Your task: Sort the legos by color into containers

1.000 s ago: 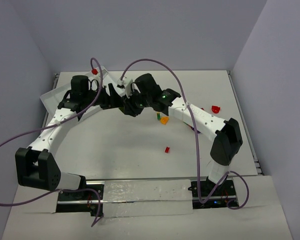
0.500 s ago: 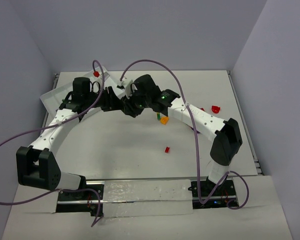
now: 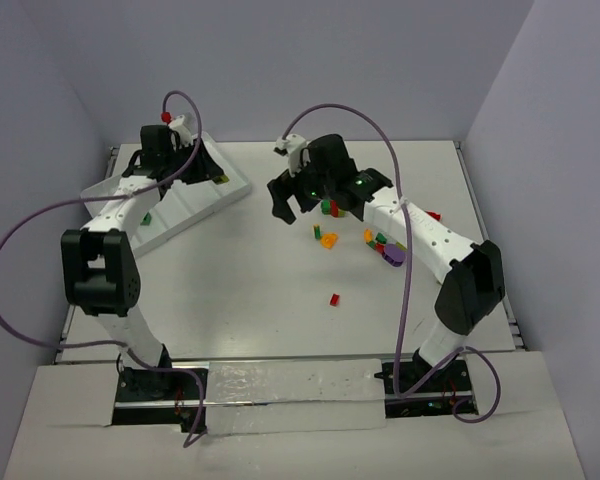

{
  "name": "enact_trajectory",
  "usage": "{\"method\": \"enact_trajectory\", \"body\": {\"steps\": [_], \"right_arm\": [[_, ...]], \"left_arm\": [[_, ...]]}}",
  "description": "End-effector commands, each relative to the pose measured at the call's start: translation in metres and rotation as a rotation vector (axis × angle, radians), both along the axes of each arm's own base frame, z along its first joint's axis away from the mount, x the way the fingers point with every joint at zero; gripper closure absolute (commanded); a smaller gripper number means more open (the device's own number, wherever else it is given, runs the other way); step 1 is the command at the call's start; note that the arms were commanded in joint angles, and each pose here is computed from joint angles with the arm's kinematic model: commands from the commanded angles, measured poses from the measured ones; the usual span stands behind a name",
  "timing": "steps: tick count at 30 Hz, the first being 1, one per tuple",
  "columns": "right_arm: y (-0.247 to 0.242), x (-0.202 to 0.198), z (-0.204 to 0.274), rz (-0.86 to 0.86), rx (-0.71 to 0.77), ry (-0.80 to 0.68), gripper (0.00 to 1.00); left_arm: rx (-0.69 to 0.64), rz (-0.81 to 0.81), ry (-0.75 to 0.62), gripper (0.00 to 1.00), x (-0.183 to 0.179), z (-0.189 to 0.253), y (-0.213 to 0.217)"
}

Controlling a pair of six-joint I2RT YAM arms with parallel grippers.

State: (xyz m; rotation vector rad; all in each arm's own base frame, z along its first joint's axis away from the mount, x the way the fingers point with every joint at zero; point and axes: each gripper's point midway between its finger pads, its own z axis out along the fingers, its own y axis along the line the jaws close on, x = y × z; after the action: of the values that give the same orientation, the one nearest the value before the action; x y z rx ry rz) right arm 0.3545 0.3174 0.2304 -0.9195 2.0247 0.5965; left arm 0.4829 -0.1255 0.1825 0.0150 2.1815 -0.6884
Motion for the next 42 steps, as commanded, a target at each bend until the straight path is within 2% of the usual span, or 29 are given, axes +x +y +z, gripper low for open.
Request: {"method": "enact_trajectory", "body": {"steps": [1,4,12,14,16,20,25,28,31,32,37,42], "right_arm": [[-0.031,0.005,0.015,-0.055,0.027,-0.019,0.00],[-0.051,0.009,0.007,-0.096,-0.001,-0.019,0.00],[-0.071,0.012,-0.005,-0.137,-0.030,-0.007,0.00],[-0.075,0.015,-0.009,-0.152,-0.048,-0.003,0.00],[-0.079,0.018,-0.013,-0.173,-0.063,0.000,0.00],[-0.095,0.027,-0.022,-0.223,-0.108,0.003,0.00],[-0.136,0.034,-0.044,-0.320,-0.200,0.034,0.00],[-0.170,0.029,-0.056,-0.362,-0.264,0.057,0.03],[-0.204,0.013,-0.072,-0.365,-0.337,0.116,0.09],[-0.219,0.009,-0.080,-0.363,-0.371,0.131,0.12],[-0.265,-0.014,-0.105,-0.333,-0.502,0.192,0.20],[-0.309,-0.017,-0.121,-0.349,-0.600,0.251,0.32]], "left_arm": [[0.141,0.144,-0.154,1.00,0.063,0.005,0.028],[0.156,0.150,-0.148,0.99,0.091,-0.023,0.028],[0.110,0.140,-0.170,0.93,0.121,-0.036,0.018],[0.111,0.131,-0.150,0.83,0.124,-0.046,0.013],[0.119,0.125,-0.131,0.67,0.122,-0.055,0.010],[0.137,0.127,-0.108,0.43,0.118,-0.062,0.010],[0.152,0.122,-0.107,0.29,0.117,-0.045,0.010],[0.163,0.116,-0.143,0.24,0.112,-0.023,0.010],[0.176,0.087,-0.168,0.24,0.099,-0.002,0.003],[0.168,0.069,-0.192,0.23,0.092,0.014,-0.001],[0.127,-0.097,-0.209,0.22,0.046,0.039,-0.027],[0.072,-0.222,-0.197,0.22,0.002,0.050,-0.046]]}}
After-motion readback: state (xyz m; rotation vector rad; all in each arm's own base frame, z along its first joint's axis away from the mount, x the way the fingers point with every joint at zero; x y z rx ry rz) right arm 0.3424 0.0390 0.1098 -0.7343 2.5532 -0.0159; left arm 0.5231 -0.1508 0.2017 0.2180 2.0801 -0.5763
